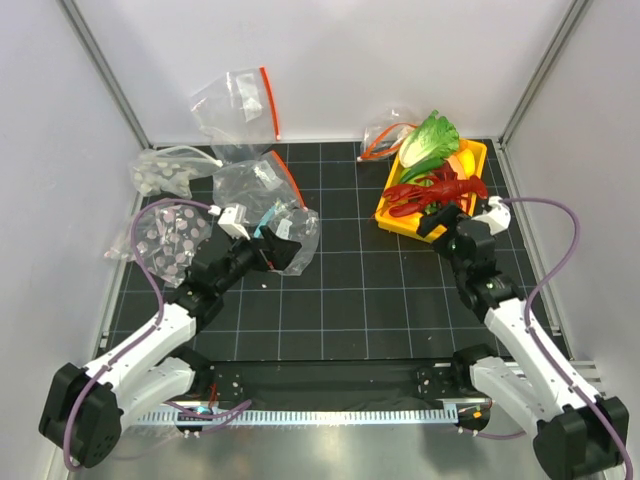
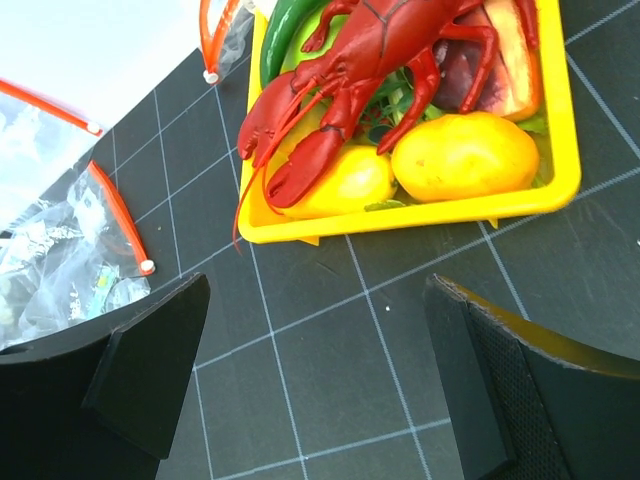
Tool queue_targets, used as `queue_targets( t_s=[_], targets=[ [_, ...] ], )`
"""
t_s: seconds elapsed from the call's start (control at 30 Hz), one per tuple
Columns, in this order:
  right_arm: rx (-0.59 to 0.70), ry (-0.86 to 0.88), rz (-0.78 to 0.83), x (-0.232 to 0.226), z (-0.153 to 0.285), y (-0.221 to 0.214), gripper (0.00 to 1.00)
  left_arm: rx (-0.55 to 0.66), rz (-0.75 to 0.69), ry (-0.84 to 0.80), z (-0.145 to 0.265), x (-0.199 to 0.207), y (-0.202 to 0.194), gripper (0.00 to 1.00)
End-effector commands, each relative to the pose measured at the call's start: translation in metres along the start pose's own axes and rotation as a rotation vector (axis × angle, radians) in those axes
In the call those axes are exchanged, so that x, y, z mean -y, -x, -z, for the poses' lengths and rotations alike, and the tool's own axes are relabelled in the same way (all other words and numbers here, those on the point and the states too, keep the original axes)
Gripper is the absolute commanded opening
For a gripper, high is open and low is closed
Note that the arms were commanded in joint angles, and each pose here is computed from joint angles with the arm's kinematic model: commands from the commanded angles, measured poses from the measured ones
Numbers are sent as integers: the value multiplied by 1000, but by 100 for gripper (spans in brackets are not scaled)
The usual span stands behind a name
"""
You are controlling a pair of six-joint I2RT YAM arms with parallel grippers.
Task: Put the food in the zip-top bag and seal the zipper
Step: Pick up the zipper food storage bag at the center of the board.
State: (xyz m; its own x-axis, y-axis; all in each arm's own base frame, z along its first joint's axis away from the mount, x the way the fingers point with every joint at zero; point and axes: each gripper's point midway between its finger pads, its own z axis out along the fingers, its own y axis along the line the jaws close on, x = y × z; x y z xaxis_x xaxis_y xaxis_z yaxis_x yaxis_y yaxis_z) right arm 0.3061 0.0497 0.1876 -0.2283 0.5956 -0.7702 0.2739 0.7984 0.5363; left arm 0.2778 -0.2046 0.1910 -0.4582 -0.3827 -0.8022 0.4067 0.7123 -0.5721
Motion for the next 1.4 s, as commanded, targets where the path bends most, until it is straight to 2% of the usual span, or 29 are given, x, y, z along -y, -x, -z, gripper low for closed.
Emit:
queue_targets(
  t_s=[0.0, 0.2, 0.33, 0.37, 0.43, 0.47, 0.67, 0.87, 1.0, 1.17, 1.37],
  targets=[
    [33, 56, 2, -36, -7, 29, 96, 62, -30, -67, -1, 22, 23, 100],
    [21, 23, -16, -73, -42, 35, 96, 54, -10, -92, 0, 30, 23, 100],
    [27, -11, -36, -107, -69, 22, 96, 52, -12, -100, 1, 34, 21, 99],
    [78, -18, -53, -122, -73, 39, 96, 49, -12, -99, 1, 33, 20, 99],
    [65, -89, -34, -125, -96, 22, 97, 49, -6, -99, 1, 34, 20, 99],
    [120, -102, -51, -141, -97, 37, 98, 47, -3, -101, 1, 35, 20, 98],
    [148, -150, -71, -179, -151, 27, 98, 45, 1, -106, 3, 38, 19, 98],
    [219, -195, -80, -201, -194, 30, 98, 61, 0, -100, 6, 39, 24, 98],
    [250, -227, -81, -200, -228, 12, 98, 65, 10, -92, 8, 38, 24, 97],
    [296, -227, -85, -213, -249, 15, 98, 62, 33, -61, 6, 30, 20, 97],
    [298, -266, -36, -203, -272, 2, 99, 44, 64, -67, 3, 32, 16, 97]
  ],
)
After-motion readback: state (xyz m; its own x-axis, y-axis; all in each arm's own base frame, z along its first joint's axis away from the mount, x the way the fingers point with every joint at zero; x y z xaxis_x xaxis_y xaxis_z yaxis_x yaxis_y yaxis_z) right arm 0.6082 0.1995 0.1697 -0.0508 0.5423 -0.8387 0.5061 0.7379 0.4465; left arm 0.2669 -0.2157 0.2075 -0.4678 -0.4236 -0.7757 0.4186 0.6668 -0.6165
